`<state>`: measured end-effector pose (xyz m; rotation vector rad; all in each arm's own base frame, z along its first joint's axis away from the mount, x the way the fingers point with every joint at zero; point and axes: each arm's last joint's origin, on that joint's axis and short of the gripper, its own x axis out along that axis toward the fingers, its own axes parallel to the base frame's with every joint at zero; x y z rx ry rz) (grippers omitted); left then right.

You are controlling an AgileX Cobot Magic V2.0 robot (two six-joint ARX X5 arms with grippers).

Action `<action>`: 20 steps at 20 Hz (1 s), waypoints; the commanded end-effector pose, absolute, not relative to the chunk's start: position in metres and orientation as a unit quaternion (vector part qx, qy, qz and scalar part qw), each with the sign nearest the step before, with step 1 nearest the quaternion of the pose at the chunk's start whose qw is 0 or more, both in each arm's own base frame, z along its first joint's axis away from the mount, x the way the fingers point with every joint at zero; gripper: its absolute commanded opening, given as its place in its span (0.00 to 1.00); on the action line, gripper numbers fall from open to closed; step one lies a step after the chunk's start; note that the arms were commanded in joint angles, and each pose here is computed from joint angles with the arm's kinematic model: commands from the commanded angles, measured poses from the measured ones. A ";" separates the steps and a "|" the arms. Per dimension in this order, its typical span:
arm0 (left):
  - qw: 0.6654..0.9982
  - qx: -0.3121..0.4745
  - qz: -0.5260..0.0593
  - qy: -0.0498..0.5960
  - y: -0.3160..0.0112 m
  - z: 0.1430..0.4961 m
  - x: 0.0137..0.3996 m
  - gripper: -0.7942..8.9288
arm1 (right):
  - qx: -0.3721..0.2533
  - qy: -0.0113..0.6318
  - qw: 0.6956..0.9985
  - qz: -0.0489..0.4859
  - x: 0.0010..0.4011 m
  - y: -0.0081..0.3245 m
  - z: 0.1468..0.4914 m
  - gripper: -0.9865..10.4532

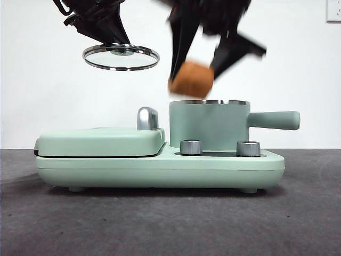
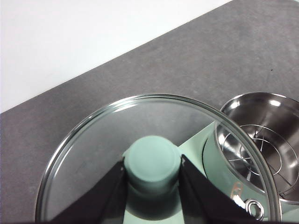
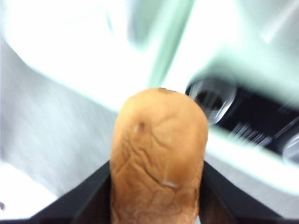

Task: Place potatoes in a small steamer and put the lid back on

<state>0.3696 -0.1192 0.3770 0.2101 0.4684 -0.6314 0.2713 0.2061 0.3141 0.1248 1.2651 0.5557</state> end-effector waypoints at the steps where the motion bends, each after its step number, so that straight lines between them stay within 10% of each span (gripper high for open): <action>1: 0.923 0.100 -0.311 0.201 -0.121 0.388 0.371 0.10 | 0.044 0.541 0.795 0.270 0.297 0.199 0.342 0.22; 20: 0.923 0.101 -0.314 0.201 -0.123 0.387 0.371 0.10 | 0.034 0.587 0.783 0.203 0.422 0.175 0.278 0.25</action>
